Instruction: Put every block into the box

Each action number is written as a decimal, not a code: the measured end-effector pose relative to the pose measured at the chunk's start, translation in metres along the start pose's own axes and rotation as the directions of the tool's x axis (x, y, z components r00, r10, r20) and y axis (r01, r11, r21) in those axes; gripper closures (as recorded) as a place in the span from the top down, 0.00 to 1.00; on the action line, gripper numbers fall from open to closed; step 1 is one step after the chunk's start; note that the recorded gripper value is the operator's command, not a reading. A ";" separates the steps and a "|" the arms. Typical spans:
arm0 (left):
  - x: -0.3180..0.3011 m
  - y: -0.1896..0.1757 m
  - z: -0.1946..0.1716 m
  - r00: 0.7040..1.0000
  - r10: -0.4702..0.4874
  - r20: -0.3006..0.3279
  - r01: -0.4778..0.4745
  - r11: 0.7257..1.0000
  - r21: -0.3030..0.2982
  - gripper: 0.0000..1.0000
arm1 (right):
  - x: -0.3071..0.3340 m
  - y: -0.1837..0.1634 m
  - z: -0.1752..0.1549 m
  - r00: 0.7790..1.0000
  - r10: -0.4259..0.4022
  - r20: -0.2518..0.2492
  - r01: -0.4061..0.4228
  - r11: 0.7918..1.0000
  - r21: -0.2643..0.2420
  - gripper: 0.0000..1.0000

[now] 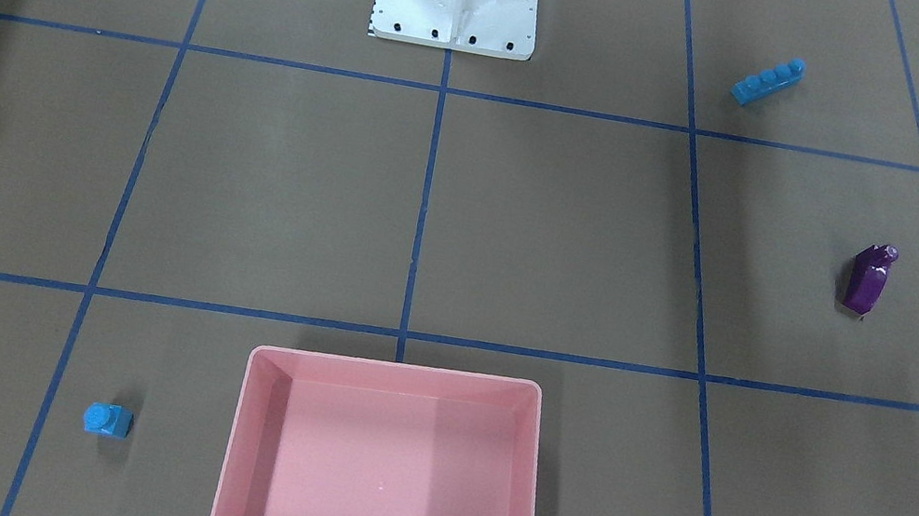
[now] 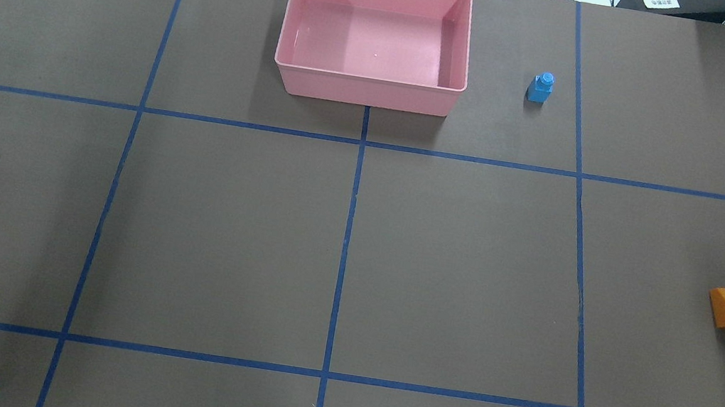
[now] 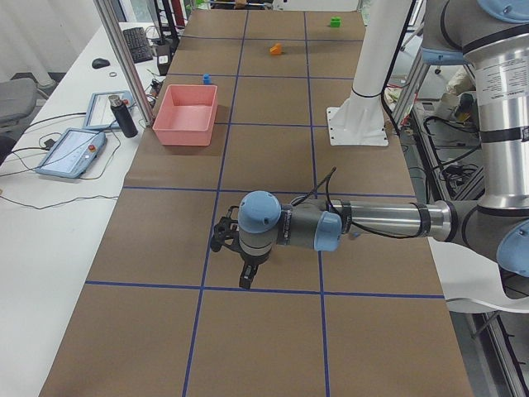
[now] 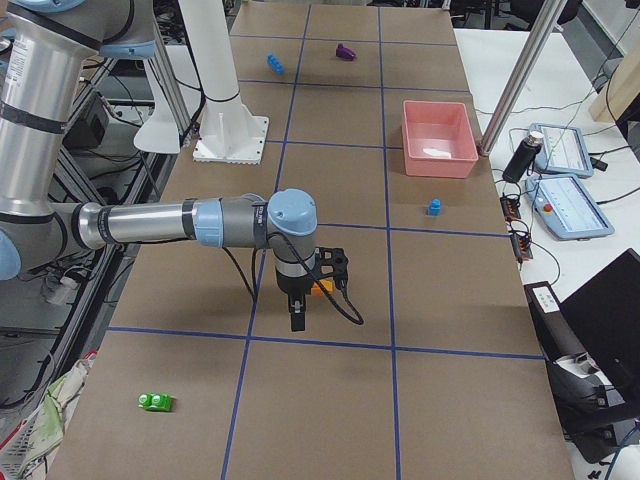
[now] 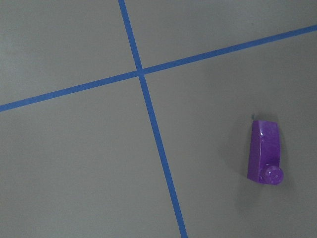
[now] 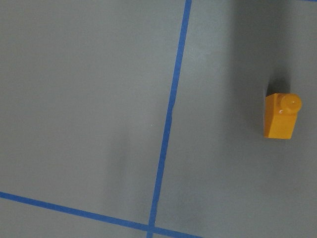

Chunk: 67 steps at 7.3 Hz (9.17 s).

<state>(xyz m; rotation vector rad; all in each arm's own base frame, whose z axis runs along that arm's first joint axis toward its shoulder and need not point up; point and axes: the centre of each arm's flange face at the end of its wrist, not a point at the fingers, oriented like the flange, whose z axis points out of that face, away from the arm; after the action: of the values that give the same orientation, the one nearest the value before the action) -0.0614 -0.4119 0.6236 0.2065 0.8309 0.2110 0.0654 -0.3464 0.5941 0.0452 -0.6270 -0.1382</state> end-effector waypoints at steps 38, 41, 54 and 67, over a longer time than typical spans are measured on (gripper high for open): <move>0.022 -0.076 0.017 0.986 0.144 -0.079 -0.136 0.986 0.093 1.00 | -0.656 -0.489 -0.040 0.966 0.157 0.203 -0.191 0.968 0.162 0.43; 0.033 -0.079 0.021 0.975 0.203 -0.093 -0.191 0.974 0.123 1.00 | -0.680 -0.480 0.021 0.976 0.165 0.141 -0.189 0.965 0.182 1.00; 0.162 -0.036 0.188 0.939 0.343 -0.026 -0.344 0.934 -0.097 0.72 | -0.392 -0.344 -0.047 0.986 0.011 0.165 -0.033 0.990 0.135 1.00; 0.373 -0.248 0.099 0.967 -0.246 -0.063 0.252 0.961 0.114 0.00 | -0.333 -0.325 0.014 0.992 -0.038 0.120 0.024 0.993 0.119 1.00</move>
<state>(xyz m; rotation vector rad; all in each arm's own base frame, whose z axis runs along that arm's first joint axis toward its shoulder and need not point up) 0.2829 -0.5608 0.3593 0.2094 0.9099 -0.0723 -0.2467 -0.6207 0.3847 0.1612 -0.7561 -0.1345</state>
